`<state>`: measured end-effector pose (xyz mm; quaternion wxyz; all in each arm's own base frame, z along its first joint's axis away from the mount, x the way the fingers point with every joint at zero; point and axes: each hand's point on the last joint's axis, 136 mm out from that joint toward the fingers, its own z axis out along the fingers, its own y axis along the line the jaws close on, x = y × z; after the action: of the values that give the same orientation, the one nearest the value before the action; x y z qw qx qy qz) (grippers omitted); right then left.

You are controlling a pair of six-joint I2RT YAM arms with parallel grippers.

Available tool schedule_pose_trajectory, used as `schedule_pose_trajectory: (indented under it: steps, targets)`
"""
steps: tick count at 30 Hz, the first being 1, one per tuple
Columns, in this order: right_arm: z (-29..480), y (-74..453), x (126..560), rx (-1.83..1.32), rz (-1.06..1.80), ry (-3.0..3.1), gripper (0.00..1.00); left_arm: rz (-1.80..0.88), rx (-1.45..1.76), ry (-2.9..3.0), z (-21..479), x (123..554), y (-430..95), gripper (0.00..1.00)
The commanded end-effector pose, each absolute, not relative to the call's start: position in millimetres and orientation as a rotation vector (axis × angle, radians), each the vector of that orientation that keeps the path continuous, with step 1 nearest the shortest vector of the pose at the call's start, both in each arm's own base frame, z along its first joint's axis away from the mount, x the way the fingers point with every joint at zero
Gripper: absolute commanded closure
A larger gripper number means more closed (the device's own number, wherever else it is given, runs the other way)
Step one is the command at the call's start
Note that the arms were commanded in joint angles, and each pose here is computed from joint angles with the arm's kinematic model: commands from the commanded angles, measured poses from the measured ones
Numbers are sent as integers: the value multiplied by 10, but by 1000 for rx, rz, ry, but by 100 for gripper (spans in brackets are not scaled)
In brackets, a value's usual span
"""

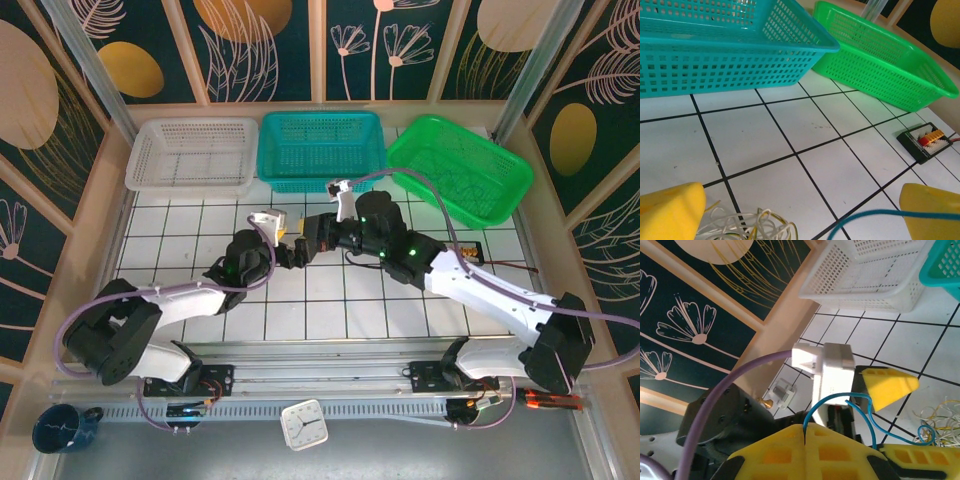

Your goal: Untangle the cables

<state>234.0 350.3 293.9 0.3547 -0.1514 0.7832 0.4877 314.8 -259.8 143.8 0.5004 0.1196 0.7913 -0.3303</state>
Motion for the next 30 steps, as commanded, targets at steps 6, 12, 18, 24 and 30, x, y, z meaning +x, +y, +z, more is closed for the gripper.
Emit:
schedule_pose_trajectory:
  steps: [6,12,18,24,30]
  targets:
    - [3541,3480,2218,-400,1358,1864,100,-820,334,1863,1465,3224,-2735,8]
    - [3838,3444,2200,-401,1374,1792,100,-837,342,1909,1235,3158,-2730,22]
    - [4246,3398,2186,-408,1399,1694,100,-835,348,1946,1068,3106,-2708,30]
    - [4642,3247,2256,-382,1434,1590,100,-837,341,1977,939,3058,-2678,35]
    - [4881,3033,2378,-334,1455,1517,100,-821,329,2011,803,3017,-2623,37]
